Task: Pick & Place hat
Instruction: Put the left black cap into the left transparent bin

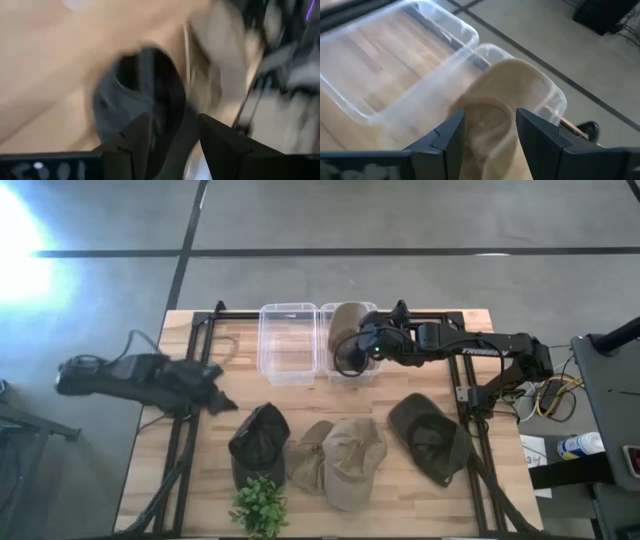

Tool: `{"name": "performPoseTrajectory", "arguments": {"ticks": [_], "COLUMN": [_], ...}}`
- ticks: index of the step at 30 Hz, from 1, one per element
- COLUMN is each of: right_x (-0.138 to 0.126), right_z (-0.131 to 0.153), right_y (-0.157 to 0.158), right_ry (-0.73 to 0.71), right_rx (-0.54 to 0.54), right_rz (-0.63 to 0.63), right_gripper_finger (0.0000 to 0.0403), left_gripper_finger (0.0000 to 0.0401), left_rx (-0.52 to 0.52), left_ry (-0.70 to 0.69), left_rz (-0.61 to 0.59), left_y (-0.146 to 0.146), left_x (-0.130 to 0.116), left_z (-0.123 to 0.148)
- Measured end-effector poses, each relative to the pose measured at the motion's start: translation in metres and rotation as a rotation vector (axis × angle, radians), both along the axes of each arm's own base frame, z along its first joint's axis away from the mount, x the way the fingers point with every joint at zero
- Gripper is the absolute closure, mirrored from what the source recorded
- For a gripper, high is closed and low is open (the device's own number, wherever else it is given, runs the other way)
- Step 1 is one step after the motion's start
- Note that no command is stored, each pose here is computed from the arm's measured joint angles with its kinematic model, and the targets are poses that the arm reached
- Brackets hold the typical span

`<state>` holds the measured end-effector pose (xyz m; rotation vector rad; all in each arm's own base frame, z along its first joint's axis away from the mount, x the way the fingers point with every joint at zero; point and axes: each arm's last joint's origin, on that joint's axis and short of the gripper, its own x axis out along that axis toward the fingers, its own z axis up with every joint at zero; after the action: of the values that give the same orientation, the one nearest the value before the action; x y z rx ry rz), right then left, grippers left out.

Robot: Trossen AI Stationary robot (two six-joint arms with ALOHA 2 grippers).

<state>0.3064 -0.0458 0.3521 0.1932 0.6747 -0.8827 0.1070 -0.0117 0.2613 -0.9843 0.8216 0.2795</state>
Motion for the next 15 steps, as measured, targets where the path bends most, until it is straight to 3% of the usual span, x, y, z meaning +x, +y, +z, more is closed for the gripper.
{"name": "performPoseTrajectory", "arguments": {"ticks": [3,6,9,11,15], "right_x": [-0.004,-0.006,-0.006,-0.006,-0.006], "right_z": [-0.003,-0.004,-0.004,-0.004,-0.003], "right_y": [0.000,0.000,0.000,0.000,-0.002], "right_ry": [0.052,0.077,0.077,0.081,0.100], "right_rx": [0.002,0.005,-0.002,-0.024,-0.055], "right_rz": [-0.002,-0.004,-0.008,-0.021,-0.008], "right_gripper_finger": [0.0236,0.0234,0.0234,0.0234,0.0234], "left_gripper_finger": [0.0241,0.0241,0.0241,0.0241,0.0241], "left_rx": [0.081,0.179,0.270,0.297,0.234], "left_ry": [0.073,0.221,0.378,0.411,0.458], "left_rz": [-0.201,-0.298,-0.259,-0.186,-0.089], "left_y": [-0.018,-0.039,-0.058,-0.067,-0.084], "left_x": [0.018,0.029,0.034,0.036,0.038], "left_z": [0.009,0.006,-0.003,-0.006,-0.016]}}
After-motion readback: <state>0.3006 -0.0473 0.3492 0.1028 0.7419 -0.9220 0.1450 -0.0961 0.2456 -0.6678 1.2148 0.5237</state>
